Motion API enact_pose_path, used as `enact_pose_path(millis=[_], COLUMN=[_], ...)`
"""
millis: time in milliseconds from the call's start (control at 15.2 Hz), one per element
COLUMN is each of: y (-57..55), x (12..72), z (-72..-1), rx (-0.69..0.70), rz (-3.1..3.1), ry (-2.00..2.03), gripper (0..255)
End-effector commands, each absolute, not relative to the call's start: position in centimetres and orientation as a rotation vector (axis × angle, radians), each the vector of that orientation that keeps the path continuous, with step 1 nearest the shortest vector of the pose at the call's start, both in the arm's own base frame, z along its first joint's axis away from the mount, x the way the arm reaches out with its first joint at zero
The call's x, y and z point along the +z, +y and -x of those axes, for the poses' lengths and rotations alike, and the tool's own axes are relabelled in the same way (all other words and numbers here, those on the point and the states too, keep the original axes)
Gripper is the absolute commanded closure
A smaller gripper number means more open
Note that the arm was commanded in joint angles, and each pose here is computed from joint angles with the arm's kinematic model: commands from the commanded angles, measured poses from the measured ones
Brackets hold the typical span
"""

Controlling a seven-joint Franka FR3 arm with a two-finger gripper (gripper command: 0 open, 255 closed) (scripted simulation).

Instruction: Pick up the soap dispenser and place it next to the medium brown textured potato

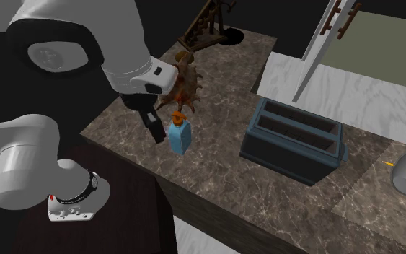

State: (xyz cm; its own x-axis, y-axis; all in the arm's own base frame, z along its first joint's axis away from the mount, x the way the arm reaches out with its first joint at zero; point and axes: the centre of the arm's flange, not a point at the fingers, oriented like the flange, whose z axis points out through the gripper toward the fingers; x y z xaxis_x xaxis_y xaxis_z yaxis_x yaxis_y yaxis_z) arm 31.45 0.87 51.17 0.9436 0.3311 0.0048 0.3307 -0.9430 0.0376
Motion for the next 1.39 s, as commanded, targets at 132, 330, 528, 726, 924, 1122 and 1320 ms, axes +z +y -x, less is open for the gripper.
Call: enact_pose_path(millis=[132, 330, 528, 726, 924, 1122, 1320], y=[2.3, 3.5, 4.8, 5.4, 5.6, 5.9, 5.9], x=[46.6, 43.2, 39.9, 38.3, 36.7, 34.9, 34.9], z=[-32.3, -32.8, -33.4, -33.7, -33.9, -34.3, -34.3], rx=[0.131, 0.214, 0.297, 0.326, 0.326, 0.326, 0.326], rz=[-3.065, -3.059, -3.045, -3.038, -3.038, -3.038, -3.038], ry=[0.7, 0.833, 0.967, 1.013, 1.013, 1.013, 1.013], gripper=[0, 0, 0, 0, 0, 0, 0])
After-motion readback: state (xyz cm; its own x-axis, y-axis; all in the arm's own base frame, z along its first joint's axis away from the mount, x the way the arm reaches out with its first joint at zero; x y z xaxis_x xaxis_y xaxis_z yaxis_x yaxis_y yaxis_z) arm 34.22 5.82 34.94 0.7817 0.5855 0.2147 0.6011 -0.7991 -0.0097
